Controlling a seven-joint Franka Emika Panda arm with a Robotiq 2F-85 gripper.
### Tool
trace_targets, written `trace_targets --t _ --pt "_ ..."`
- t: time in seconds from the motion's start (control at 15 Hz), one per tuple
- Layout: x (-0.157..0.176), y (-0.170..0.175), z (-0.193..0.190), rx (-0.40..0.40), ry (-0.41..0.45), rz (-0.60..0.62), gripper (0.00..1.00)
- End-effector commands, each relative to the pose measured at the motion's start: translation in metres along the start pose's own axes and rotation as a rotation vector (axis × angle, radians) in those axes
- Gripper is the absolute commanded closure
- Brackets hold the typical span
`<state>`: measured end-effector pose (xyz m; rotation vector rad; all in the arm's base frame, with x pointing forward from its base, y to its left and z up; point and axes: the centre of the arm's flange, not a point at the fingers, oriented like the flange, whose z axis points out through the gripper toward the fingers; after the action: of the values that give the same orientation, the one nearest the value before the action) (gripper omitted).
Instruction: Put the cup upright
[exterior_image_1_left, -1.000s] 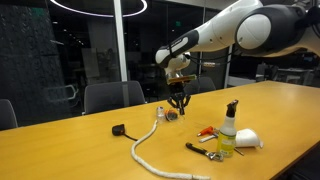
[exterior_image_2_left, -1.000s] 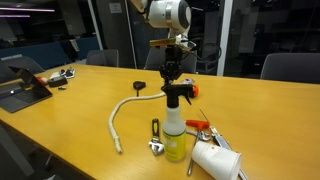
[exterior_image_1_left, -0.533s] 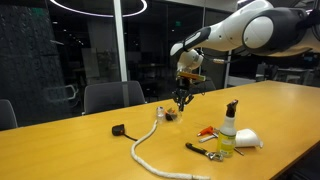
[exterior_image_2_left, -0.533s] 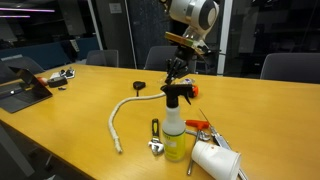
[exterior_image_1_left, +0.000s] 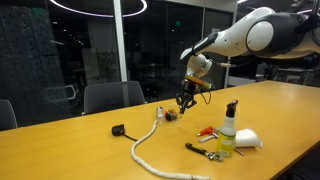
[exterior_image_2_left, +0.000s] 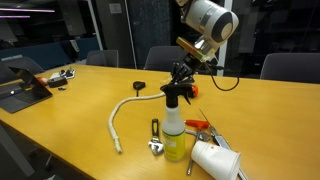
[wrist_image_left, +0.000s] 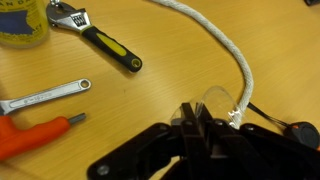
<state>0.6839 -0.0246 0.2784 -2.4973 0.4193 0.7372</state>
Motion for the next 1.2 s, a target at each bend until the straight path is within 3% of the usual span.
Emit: trace_targets --t 0.0,0.33,1.13 --pt "0.007 0.008 0.023 0.013 0.013 0.038 0.89" --pt "0.018 0.027 0.042 0.026 0.005 0.073 0.90" --pt "0.020 0.028 0.034 0.037 -0.002 0.101 0.90"
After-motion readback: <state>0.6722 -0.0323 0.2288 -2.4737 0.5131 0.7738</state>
